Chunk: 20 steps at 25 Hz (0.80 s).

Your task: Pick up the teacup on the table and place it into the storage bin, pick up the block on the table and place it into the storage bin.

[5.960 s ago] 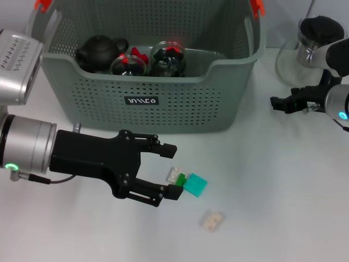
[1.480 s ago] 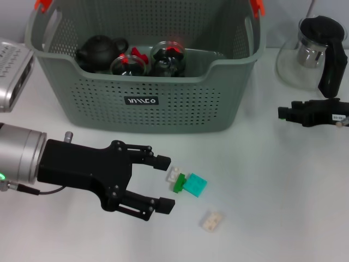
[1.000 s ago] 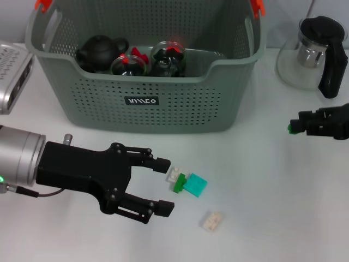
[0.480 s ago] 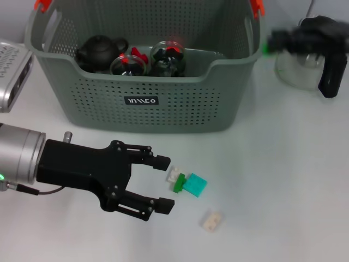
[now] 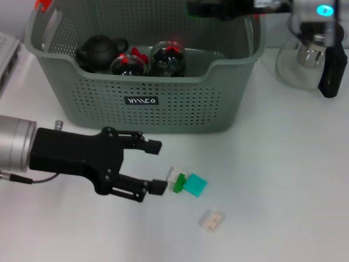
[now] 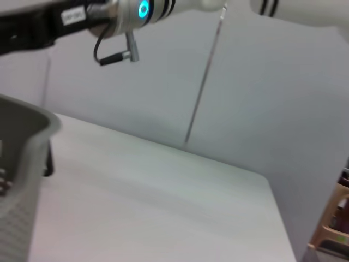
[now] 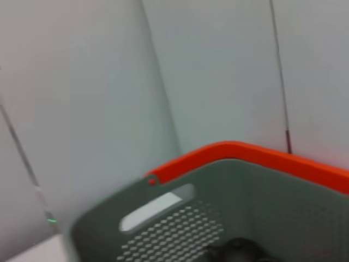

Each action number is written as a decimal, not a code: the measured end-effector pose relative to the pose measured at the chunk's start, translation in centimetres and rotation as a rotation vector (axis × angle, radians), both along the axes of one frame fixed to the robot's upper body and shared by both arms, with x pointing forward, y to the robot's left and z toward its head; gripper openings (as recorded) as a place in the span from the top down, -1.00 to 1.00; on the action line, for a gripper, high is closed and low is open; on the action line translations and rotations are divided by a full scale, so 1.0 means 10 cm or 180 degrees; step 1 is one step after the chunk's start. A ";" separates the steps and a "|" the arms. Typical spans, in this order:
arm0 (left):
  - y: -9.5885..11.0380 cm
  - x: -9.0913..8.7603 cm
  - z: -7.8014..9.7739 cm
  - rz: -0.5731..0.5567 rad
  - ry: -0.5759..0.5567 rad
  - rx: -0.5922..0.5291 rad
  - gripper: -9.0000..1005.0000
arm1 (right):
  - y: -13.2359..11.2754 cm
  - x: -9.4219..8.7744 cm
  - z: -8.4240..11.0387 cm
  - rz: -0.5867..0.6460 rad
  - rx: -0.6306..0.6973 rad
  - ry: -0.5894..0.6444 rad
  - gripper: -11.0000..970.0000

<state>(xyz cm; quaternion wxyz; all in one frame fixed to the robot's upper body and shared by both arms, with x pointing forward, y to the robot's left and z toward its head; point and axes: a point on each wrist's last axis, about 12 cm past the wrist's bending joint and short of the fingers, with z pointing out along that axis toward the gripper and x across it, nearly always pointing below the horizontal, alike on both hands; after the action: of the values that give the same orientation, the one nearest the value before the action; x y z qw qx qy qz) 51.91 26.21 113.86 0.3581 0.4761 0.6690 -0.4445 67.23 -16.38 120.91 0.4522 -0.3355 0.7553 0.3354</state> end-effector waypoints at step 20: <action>0.19 0.04 0.03 0.0275 -0.0051 0.0022 -0.73 | 0.23 0.24 0.18 -0.0307 -0.0241 -0.0353 -0.28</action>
<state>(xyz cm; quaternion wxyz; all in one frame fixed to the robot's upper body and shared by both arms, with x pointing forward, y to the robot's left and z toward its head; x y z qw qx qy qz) 52.35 28.10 114.19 0.3806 0.4515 0.6876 -0.4225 69.65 -14.06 122.69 0.4959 -0.3337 0.7565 0.2653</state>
